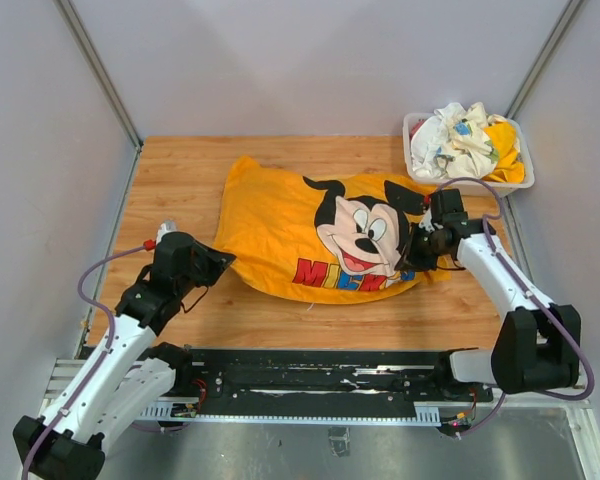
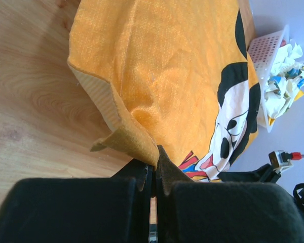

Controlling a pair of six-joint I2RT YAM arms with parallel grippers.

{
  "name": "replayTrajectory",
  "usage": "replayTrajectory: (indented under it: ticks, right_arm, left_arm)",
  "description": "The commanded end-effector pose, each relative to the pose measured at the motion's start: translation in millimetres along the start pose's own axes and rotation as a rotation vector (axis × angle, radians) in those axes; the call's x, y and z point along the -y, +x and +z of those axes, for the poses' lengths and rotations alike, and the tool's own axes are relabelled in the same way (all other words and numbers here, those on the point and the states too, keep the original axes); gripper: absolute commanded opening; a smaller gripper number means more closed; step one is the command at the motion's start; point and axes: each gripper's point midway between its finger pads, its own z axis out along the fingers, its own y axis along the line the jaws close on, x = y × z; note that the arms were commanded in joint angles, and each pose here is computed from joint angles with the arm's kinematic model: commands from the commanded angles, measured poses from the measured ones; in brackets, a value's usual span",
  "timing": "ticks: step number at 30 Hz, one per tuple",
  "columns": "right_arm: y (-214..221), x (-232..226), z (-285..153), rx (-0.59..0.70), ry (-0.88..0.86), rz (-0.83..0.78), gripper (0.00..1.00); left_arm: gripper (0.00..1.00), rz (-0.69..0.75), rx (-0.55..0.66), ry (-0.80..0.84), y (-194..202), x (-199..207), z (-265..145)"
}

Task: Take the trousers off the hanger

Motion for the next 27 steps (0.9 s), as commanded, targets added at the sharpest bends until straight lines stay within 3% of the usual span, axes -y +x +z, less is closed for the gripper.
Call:
replayTrajectory:
  ticks: [1,8,10,12,13,19,23,27]
  right_arm:
    - [2,-10,5,-0.032,-0.043,-0.063,0.01]
    - [-43,-16,40,-0.036,0.021,-0.136,0.05]
    - [-50,-24,33,-0.007,-0.002,-0.132,0.13]
    - [-48,-26,22,0.028,-0.01,-0.115,0.35]
    - [-44,-26,16,0.044,-0.011,-0.107,0.4]
    - [-12,-18,-30,0.129,-0.015,-0.076,0.57]
    - [16,-9,-42,0.152,-0.034,-0.05,0.6]
    - [43,8,-25,0.135,-0.054,0.02,0.57]
  left_arm:
    - [0.0,0.009,0.0,0.053,-3,13,0]
    - [0.0,-0.009,-0.037,0.049,8,3,7]
    - [0.0,-0.007,-0.036,0.048,8,2,7]
    - [0.0,-0.006,-0.036,0.051,8,3,7]
    - [0.0,-0.006,-0.035,0.049,8,2,7]
    - [0.0,0.008,-0.032,0.056,6,8,8]
    - [0.0,0.015,-0.039,0.055,6,11,11]
    - [0.0,0.015,-0.042,0.055,6,11,14]
